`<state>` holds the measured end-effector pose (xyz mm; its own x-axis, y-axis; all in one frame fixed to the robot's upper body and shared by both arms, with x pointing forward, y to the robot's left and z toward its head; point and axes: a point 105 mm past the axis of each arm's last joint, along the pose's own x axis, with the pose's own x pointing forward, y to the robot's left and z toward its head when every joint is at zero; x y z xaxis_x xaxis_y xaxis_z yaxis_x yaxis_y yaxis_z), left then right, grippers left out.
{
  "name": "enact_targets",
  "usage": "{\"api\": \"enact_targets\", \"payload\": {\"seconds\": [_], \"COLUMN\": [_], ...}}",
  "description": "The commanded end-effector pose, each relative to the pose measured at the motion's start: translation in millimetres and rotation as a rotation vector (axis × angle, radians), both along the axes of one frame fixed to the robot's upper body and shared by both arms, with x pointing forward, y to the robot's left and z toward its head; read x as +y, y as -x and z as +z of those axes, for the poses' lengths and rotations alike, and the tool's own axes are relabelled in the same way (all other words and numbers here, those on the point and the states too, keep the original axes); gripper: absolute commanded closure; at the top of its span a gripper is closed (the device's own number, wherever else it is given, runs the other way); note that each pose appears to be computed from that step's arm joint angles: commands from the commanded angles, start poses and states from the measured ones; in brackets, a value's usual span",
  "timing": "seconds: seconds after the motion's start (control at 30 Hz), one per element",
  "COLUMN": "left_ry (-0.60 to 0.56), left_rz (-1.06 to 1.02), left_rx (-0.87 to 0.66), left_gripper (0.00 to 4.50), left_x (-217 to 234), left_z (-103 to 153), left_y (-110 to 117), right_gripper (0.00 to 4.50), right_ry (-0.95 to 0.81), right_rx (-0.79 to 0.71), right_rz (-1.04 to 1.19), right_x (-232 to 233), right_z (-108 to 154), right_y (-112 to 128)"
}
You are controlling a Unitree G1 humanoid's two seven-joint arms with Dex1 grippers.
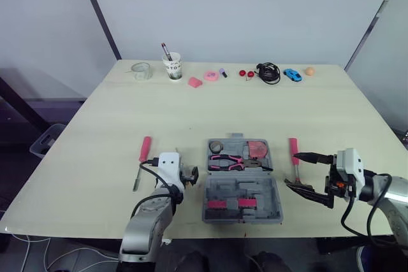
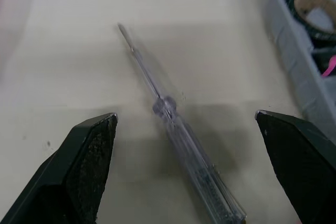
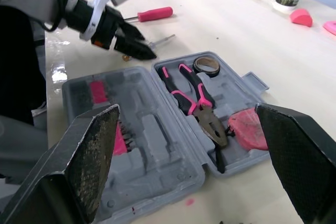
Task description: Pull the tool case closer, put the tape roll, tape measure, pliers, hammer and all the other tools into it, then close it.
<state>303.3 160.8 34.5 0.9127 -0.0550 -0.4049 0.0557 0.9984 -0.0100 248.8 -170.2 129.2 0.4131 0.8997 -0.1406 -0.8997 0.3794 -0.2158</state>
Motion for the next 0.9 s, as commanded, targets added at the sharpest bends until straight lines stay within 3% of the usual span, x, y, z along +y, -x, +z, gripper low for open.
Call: {"api": "enact_targets", "payload": {"seconds": [0.03, 0.27, 0.43, 0.47, 0.5, 0.53, 0.6, 0.63, 0.9], "left_ry": [-0.024, -0.025, -0.049, -0.053, -0.055, -0.055, -0.058, -0.059, -0.085], "left_rz": [0.028, 0.044, 0.072, 0.072, 0.080, 0.087, 0.097, 0.097, 0.099], "left_rx": [-0.026, -0.036, -0.033, -0.038, -0.036, -0.032, -0.029, -0.031, -0.044], "left_gripper": [0.00, 0.00, 2.16, 2.66, 3.53, 3.53, 4.31, 4.47, 4.46], "left_x": [3.7, 5.8, 12.4, 13.1, 14.7, 16.2, 18.0, 17.9, 24.5], "left_z": [5.3, 4.2, 0.0, 0.1, -1.3, -3.2, -5.7, -6.0, -4.1], "left_y": [-2.4, -8.7, -6.9, -6.9, -6.0, -4.9, -3.2, -2.5, 2.9], "right_gripper": [0.13, 0.13, 0.00, 0.00, 0.00, 0.00, 0.00, 0.00, 0.00], "right_ry": [-0.006, -0.007, -0.006, -0.006, -0.005, -0.006, -0.009, -0.011, -0.019], "right_rx": [-0.043, -0.019, -0.016, -0.017, -0.020, -0.022, -0.022, -0.018, -0.012], "right_rz": [0.018, 0.033, 0.035, 0.032, 0.028, 0.025, 0.024, 0.027, 0.046], "right_x": [4.6, 8.9, 8.7, 8.3, 7.7, 7.7, 8.8, 9.8, 11.4], "right_z": [13.2, 11.8, 11.1, 11.3, 11.7, 12.0, 11.3, 10.6, 11.2], "right_y": [0.3, 2.5, 3.2, 2.8, 1.9, 1.1, 1.2, 2.1, 4.2]}}
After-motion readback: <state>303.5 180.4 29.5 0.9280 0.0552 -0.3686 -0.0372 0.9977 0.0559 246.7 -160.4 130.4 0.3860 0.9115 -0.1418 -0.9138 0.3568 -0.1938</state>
